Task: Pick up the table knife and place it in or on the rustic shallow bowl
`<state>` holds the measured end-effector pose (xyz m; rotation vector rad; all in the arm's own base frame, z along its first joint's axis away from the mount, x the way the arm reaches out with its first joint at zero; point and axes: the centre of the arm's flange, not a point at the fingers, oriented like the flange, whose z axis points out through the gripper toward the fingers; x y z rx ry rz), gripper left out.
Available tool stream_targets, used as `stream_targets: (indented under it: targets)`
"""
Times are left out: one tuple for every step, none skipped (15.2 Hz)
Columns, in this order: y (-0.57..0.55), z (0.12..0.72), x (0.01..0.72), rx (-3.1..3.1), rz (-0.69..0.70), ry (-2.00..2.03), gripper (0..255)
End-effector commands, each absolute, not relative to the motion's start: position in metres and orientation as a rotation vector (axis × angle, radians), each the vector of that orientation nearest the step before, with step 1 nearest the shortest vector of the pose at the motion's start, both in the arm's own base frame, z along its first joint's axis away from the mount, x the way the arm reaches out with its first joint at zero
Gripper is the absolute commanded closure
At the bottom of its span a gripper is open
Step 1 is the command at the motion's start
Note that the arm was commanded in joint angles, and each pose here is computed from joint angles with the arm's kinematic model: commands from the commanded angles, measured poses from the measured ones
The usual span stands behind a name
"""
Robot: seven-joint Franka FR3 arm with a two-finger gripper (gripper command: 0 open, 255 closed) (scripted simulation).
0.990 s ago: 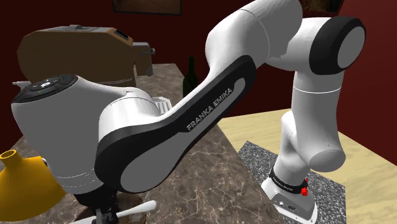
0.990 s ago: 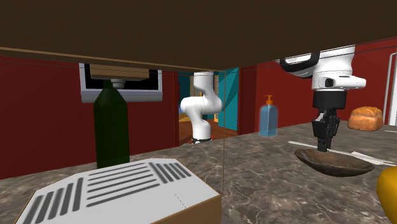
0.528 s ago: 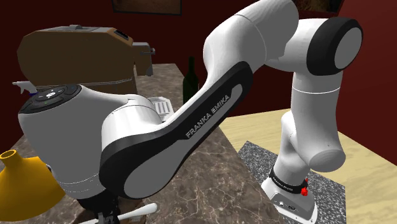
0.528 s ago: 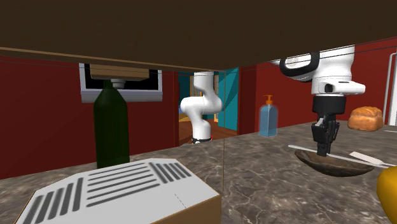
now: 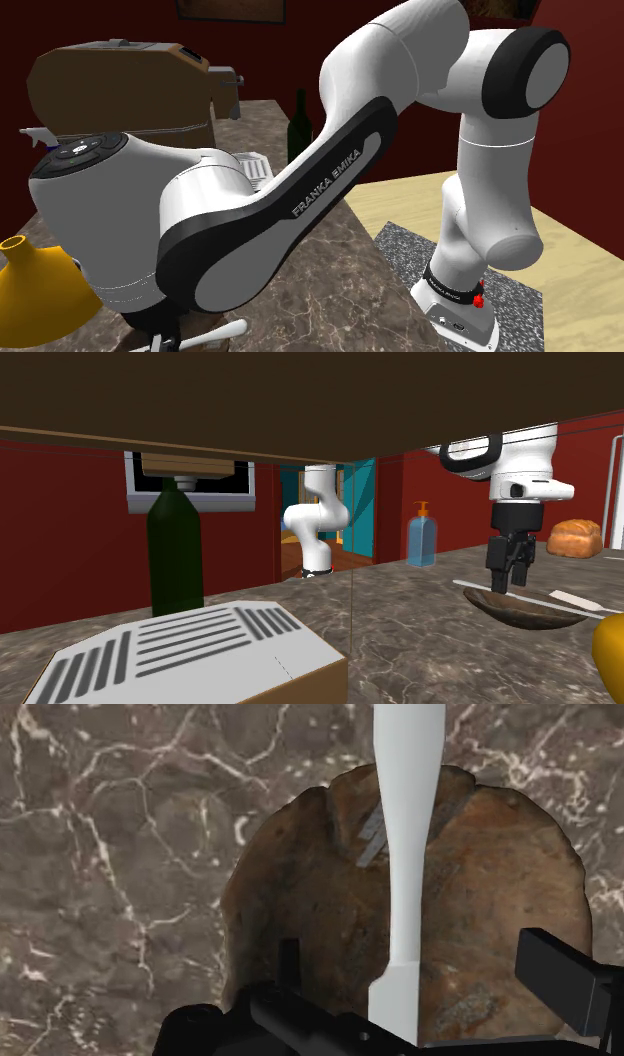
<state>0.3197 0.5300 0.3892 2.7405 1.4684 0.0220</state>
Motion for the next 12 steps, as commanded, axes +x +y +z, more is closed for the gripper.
stream_targets:
  targets:
    - [0.53, 0.402, 0.319, 2.74, 0.022, 1.468, 0]
    - [0.531, 0.416, 0.319, 2.74, 0.022, 1.468, 0]
    - [0.531, 0.429, 0.319, 2.74, 0.022, 1.468, 0]
    - [0.531, 0.439, 0.318, 2.74, 0.022, 1.468, 0]
    - [0.531, 0.439, 0.318, 2.74, 0.022, 1.468, 0]
    - [0.531, 0.439, 0.318, 2.74, 0.022, 1.469, 0]
    - [0.531, 0.439, 0.318, 2.74, 0.022, 1.468, 0]
    - [0.531, 0.439, 0.318, 2.74, 0.022, 1.468, 0]
    - [0.531, 0.439, 0.318, 2.74, 0.022, 1.468, 0]
    - [0.531, 0.439, 0.318, 2.74, 0.022, 1.468, 0]
    - [0.531, 0.439, 0.318, 2.74, 0.022, 1.468, 0]
    - [0.531, 0.439, 0.318, 2.74, 0.022, 1.468, 0]
